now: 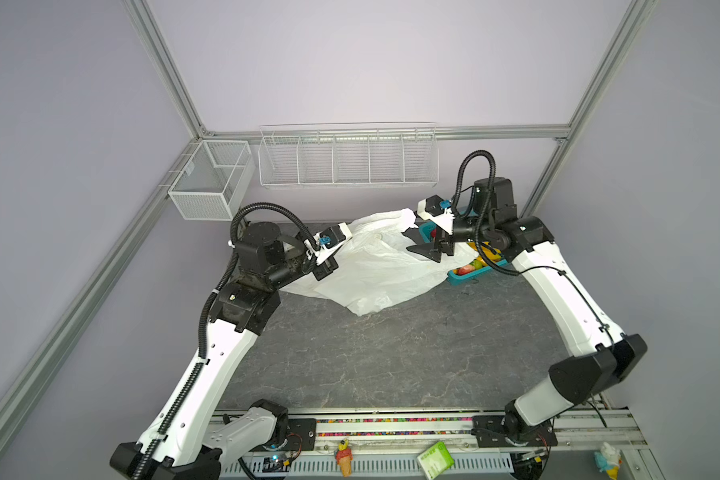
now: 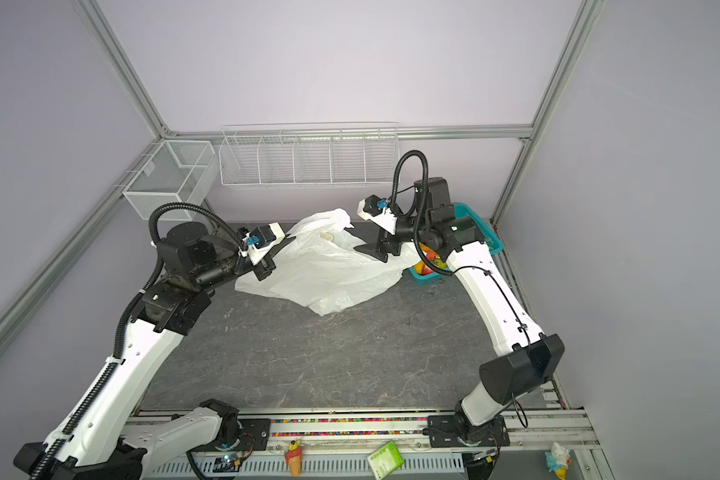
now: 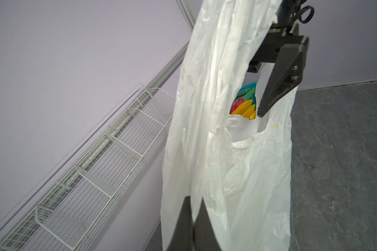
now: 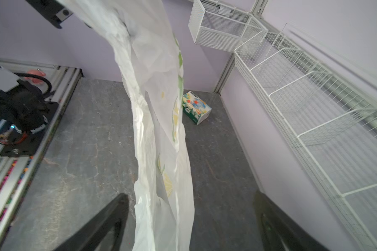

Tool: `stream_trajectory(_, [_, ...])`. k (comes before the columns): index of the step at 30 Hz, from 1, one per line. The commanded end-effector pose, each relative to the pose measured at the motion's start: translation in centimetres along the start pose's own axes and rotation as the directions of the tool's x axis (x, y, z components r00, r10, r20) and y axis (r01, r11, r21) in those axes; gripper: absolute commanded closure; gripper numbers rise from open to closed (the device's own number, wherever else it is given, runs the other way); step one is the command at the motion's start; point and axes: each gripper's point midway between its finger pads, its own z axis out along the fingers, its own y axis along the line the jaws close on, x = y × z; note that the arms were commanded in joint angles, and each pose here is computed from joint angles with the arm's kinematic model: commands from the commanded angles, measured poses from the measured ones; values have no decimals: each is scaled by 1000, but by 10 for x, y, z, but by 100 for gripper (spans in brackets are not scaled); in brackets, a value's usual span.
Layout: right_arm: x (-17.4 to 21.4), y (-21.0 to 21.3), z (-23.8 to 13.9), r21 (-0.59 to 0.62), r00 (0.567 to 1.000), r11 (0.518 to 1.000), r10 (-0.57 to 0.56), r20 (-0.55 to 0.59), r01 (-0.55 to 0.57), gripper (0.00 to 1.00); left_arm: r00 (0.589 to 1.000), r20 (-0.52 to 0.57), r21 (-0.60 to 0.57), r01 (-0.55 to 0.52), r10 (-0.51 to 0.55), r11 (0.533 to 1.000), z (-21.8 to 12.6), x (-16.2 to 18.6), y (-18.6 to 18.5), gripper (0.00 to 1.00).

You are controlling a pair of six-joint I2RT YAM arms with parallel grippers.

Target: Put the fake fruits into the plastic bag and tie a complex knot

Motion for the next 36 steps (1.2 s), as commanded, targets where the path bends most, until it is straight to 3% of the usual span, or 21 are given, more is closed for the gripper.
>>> stream_trajectory(1, [-6, 4, 6, -68, 999, 997, -20, 43, 23, 26, 998, 47, 11, -42, 42, 999, -6, -16, -1, 100])
stream_trajectory(4, [-1, 3, 14, -105, 999, 994, 7, 38, -3, 42, 998, 41, 9, -41, 40, 999, -4, -13, 0, 100])
stream_trajectory(8, [9, 15, 33, -192, 997, 979, 73, 30, -66, 54, 998, 60, -7, -27, 27, 1000, 0, -16, 6, 100])
stream_trajectory(9, [14, 15, 37, -201, 995, 975, 100, 22, -94, 61, 998, 65, -15, -22, 22, 1000, 2, -16, 8, 100])
stream_trajectory(11, [20, 10, 44, -203, 980, 960, 198, 12, -192, 86, 998, 69, -55, 3, 1, 998, 7, -15, 17, 100])
stream_trajectory(12, [20, 4, 47, -185, 967, 951, 255, 11, -248, 93, 998, 63, -88, 22, -17, 996, 11, -12, 25, 100])
stream_trajectory(13, [18, -3, 50, -164, 941, 930, 337, 22, -329, 94, 997, 55, -150, 61, -54, 987, 15, -8, 38, 95])
stream_trajectory(14, [16, -11, 51, -138, 902, 896, 431, 38, -422, 94, 993, 45, -242, 120, -112, 963, 18, -1, 57, 71])
stream_trajectory(15, [16, -19, 51, -113, 857, 857, 512, 65, -503, 94, 982, 48, -332, 187, -182, 925, 18, 5, 76, 55])
stream_trajectory(17, [18, -35, 50, -90, 679, 696, 716, 163, -712, 94, 925, 78, -548, 351, -371, 759, 12, 28, 119, 36])
stream_trajectory(19, [29, -38, 54, -81, 526, 557, 816, 239, -827, 94, 833, 137, -682, 472, -536, 559, -3, 51, 140, 28])
stream_trajectory(20, [39, -36, 56, -58, 462, 491, 849, 255, -869, 93, 794, 157, -707, 505, -587, 494, -9, 59, 142, 25])
stream_trajectory(22, [56, -32, 59, 11, 373, 386, 882, 288, -922, 93, 730, 207, -705, 573, -651, 419, -16, 67, 134, 21])
stream_trajectory(25, [71, -25, 63, 32, 262, 266, 906, 331, -963, 93, 633, 307, -628, 696, -711, 349, -22, 75, 107, 9])
stream_trajectory(26, [75, -24, 66, 30, 230, 234, 912, 338, -972, 93, 603, 333, -604, 727, -725, 326, -24, 78, 95, 9])
stream_trajectory(28, [83, -22, 69, 36, 196, 196, 919, 341, -980, 93, 572, 346, -577, 755, -743, 313, -26, 82, 69, 10])
stream_trajectory(30, [88, -20, 73, 34, 187, 186, 924, 334, -982, 93, 546, 306, -518, 783, -780, 345, -15, 84, 39, 13])
stream_trajectory(34, [76, -16, 75, -21, 235, 256, 915, 327, -967, 93, 411, 123, -314, 880, -903, 358, 32, 88, -14, 14])
stream_trajectory(36, [70, -14, 74, -46, 261, 293, 904, 338, -955, 93, 375, 59, -238, 905, -925, 352, 50, 83, -27, 13])
